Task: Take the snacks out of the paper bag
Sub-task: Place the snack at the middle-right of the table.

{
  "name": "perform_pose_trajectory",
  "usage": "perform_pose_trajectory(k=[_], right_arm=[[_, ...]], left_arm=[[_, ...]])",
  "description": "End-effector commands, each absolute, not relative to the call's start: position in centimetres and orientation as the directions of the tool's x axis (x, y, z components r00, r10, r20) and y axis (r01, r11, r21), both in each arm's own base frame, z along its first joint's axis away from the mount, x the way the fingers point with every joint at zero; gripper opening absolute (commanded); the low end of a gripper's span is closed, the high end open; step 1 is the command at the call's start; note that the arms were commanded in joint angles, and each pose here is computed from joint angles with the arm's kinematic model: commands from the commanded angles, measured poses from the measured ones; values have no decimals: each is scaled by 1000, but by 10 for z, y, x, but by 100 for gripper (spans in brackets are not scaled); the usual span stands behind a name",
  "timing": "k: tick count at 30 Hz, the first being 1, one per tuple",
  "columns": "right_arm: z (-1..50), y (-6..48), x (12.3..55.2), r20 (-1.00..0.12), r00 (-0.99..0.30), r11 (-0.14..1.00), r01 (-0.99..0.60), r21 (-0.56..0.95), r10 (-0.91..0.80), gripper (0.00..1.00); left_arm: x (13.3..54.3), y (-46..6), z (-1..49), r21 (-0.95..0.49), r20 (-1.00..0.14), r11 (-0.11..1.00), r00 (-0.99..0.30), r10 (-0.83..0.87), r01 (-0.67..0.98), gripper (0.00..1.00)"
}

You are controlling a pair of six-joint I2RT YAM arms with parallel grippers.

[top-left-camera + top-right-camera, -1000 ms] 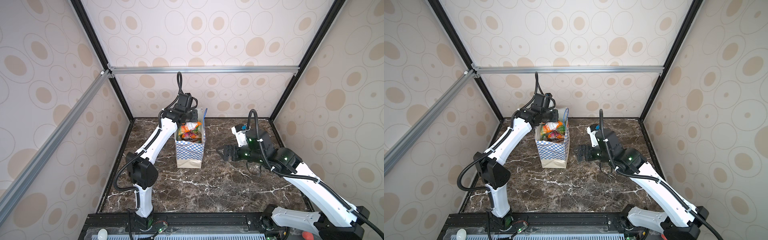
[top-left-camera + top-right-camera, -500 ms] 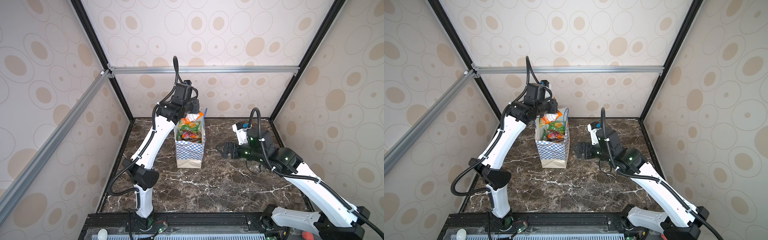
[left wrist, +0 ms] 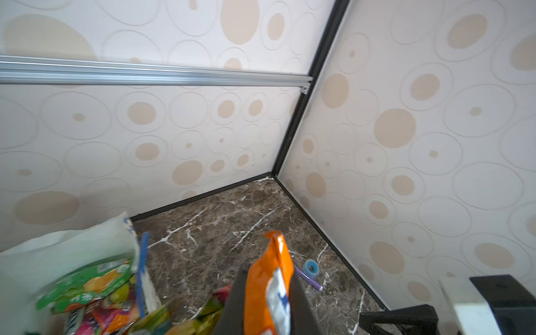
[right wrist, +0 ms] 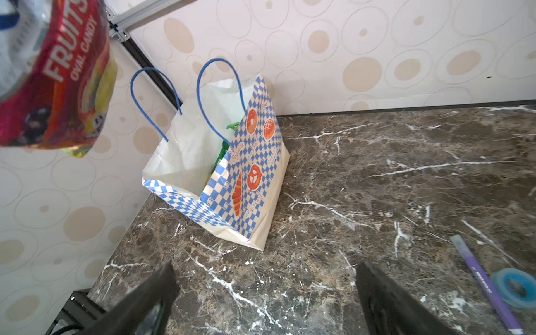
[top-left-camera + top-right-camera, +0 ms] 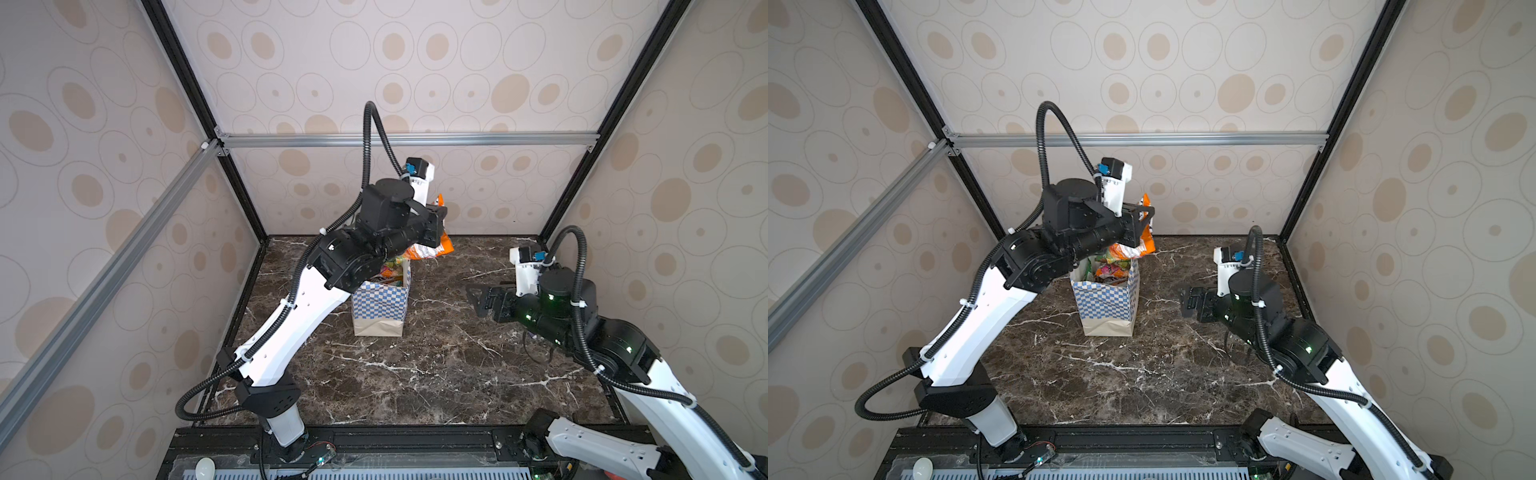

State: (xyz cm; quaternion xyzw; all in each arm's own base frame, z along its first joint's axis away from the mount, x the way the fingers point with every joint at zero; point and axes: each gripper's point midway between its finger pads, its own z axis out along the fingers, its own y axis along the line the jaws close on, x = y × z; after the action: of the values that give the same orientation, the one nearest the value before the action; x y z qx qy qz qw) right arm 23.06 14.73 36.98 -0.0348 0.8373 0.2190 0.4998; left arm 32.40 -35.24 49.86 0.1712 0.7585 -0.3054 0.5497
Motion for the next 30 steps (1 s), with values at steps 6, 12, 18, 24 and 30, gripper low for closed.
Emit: perform_pose_trajectory(k=[6, 12, 18, 24, 30], right_arm=[[305, 87, 192, -787, -586, 954, -78, 289, 190, 100], [253, 77, 168, -689, -680, 941, 4, 339, 251, 100], [209, 92, 159, -588, -773, 932, 12, 363, 239, 100], [199, 95, 159, -567, -793, 935, 12, 355, 225, 100], [204, 94, 160, -582, -780, 935, 9, 356, 229, 100]], left_arm=[[364, -446, 388, -306, -881, 760, -472, 1, 573, 0], [391, -493, 288, -307, -821, 784, -567, 68, 539, 0], [413, -504, 189, -222, -770, 849, -620, 148, 479, 0], [413, -512, 144, -217, -729, 848, -658, 188, 483, 8], [413, -513, 163, -236, -745, 830, -642, 179, 505, 34]])
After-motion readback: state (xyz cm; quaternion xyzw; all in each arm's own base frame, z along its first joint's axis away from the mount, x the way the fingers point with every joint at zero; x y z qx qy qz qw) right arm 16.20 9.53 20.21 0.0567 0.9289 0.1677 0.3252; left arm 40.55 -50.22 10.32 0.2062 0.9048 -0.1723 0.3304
